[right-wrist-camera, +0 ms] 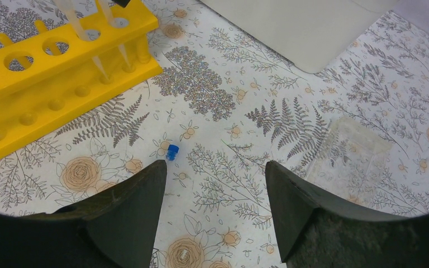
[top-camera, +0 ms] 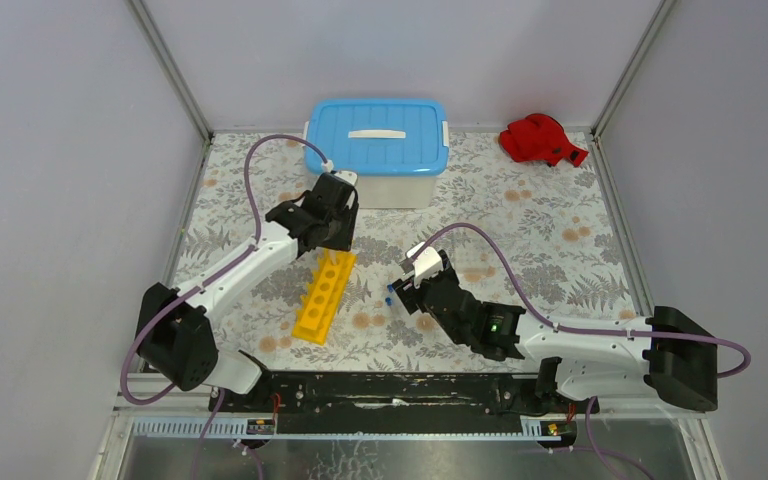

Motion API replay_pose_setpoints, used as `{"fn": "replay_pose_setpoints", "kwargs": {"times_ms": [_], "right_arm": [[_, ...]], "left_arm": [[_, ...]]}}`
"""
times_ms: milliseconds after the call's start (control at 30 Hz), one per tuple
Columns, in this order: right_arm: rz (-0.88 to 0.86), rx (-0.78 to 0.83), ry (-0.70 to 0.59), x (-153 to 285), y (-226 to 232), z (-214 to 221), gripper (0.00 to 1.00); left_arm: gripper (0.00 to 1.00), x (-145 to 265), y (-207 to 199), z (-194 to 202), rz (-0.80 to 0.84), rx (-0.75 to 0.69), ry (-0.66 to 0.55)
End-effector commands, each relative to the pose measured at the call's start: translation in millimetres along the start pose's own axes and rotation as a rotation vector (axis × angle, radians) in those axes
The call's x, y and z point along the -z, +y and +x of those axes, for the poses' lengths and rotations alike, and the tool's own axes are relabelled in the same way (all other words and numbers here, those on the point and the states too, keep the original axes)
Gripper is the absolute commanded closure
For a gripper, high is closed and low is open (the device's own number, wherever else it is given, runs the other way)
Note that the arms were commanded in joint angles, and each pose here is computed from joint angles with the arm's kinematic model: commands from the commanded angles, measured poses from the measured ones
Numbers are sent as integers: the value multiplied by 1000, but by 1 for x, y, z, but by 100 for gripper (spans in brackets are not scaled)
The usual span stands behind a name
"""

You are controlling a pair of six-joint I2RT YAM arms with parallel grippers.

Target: Organize the chemistry lab equipment

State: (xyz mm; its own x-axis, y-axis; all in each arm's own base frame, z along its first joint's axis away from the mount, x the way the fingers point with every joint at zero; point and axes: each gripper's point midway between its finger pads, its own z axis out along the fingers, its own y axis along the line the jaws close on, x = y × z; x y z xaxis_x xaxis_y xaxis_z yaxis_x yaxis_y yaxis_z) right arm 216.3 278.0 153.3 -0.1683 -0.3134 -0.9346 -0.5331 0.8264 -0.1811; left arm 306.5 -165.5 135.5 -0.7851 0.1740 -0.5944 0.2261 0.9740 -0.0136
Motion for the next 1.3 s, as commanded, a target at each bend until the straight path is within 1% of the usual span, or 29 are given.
{"fn": "replay_pose_setpoints", "kwargs": {"times_ms": [0,200,367,500,600,767,833,933,1100,1167,1233,1267], "right_arm": [[11,-49,-41,-4,-1,-19,27],[19,-48,-38,-3,-3,-21,27],[77,-65,-18,-1,-13,-20,27],[150,-93,39,-4,-28,-10,26],[162,-106,101,-9,-31,3,26],[108,-105,179,-17,-15,19,27],[109,-112,192,-19,-12,23,27],[154,-137,204,-23,-20,28,27],[241,-236,224,-36,-48,31,27],[223,-249,247,-43,-48,33,28],[178,-235,277,-49,-39,38,28],[154,-219,315,-50,-33,45,28]], "left_arm": [[50,9,1,-28,-8,0,-66],[47,20,1,-45,-15,-1,-100],[47,36,1,-68,-18,6,-154],[47,56,-3,-91,7,28,-221],[47,69,-10,-101,43,34,-258],[47,84,-25,-100,102,21,-281],[46,90,-31,-97,127,15,-287],[47,98,-42,-90,171,4,-300],[47,112,-59,-81,230,-10,-330],[46,116,-64,-80,243,-15,-339],[46,117,-68,-76,255,-22,-338],[46,117,-70,-75,257,-24,-337]]}}
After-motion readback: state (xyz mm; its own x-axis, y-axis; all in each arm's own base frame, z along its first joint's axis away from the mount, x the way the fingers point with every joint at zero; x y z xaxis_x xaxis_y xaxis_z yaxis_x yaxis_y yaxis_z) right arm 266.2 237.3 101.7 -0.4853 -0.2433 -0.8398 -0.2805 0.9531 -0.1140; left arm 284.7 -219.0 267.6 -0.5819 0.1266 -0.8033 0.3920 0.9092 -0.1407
